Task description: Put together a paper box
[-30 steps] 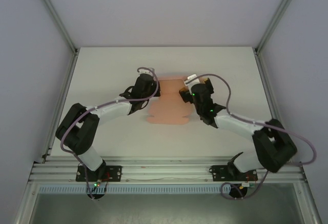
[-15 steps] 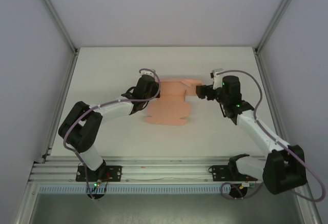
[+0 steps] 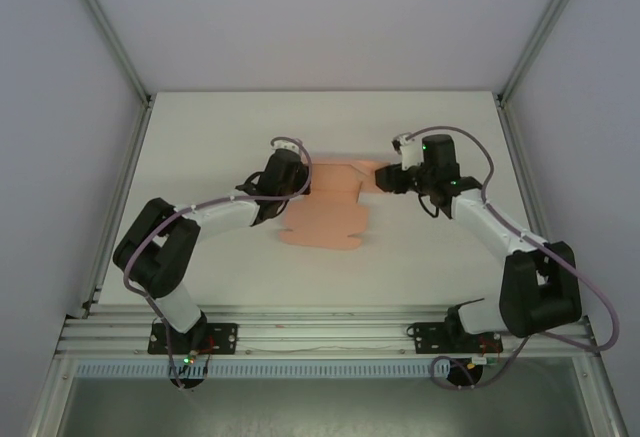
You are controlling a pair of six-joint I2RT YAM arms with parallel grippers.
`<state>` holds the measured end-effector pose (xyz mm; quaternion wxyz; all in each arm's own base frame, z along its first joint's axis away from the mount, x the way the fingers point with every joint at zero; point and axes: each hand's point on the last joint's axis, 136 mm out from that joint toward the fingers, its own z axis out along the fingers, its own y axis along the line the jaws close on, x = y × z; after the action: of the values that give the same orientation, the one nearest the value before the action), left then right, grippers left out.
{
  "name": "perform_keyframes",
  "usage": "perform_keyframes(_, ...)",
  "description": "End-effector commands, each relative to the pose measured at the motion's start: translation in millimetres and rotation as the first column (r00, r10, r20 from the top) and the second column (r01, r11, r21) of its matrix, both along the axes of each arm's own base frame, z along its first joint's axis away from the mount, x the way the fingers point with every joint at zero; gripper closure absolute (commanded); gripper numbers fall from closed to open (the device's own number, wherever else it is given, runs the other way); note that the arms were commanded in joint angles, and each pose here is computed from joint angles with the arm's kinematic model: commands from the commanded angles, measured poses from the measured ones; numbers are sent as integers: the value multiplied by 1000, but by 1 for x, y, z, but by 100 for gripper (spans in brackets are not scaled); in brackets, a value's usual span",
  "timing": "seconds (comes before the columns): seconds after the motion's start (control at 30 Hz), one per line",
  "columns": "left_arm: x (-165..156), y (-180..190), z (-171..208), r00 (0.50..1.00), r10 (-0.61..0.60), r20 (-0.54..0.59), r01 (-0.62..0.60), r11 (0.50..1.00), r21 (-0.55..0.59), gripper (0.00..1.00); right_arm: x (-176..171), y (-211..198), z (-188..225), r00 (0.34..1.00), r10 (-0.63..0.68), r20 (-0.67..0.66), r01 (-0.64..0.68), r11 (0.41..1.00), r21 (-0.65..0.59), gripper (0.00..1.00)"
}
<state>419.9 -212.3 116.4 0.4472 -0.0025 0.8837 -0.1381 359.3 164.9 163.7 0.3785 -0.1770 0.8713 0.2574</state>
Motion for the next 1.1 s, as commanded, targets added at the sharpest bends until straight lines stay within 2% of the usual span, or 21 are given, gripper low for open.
perform_keyframes(0.0,0,-13,32,996,-52,77,57,996,-62,100,-6,11,7,997,76,4,-76,997,30,57)
perform_keyframes(0.07,-1,-17,36,994,-70,86,77,994,-75,100,-7,15,5,995,104,2,-104,994,35,52)
perform_keyframes(0.13,-1,-18,39,993,-75,93,82,993,-82,100,-6,14,2,995,97,-2,-97,995,27,56)
perform_keyframes(0.33,-3,-16,43,992,-74,105,83,993,-84,100,-6,9,1,996,88,-13,-87,996,27,54)
perform_keyframes(0.4,-3,-15,42,992,-70,103,78,994,-76,100,-8,6,2,997,82,-14,-82,996,20,62)
perform_keyframes(0.47,-2,-14,41,993,-67,101,74,995,-68,100,-8,2,5,998,66,-7,-66,998,10,63)
perform_keyframes(0.53,-1,-12,38,994,-61,94,66,996,-54,100,-9,-2,5,999,50,-8,-50,999,-12,54)
perform_keyframes(0.67,-2,-8,35,995,-51,87,54,998,-30,100,-11,-10,10,1000,27,6,-27,999,-34,52)
perform_keyframes(0.83,-3,-7,33,995,-54,79,55,998,-21,100,-18,-9,17,999,47,7,-47,999,-7,59)
perform_keyframes(1.0,-4,-12,37,993,-76,86,79,996,-43,100,-23,1,13,993,117,-17,-116,993,28,60)
perform_keyframes(1.07,-4,-13,39,993,-78,89,83,995,-47,100,-22,2,11,992,125,-27,-124,992,35,64)
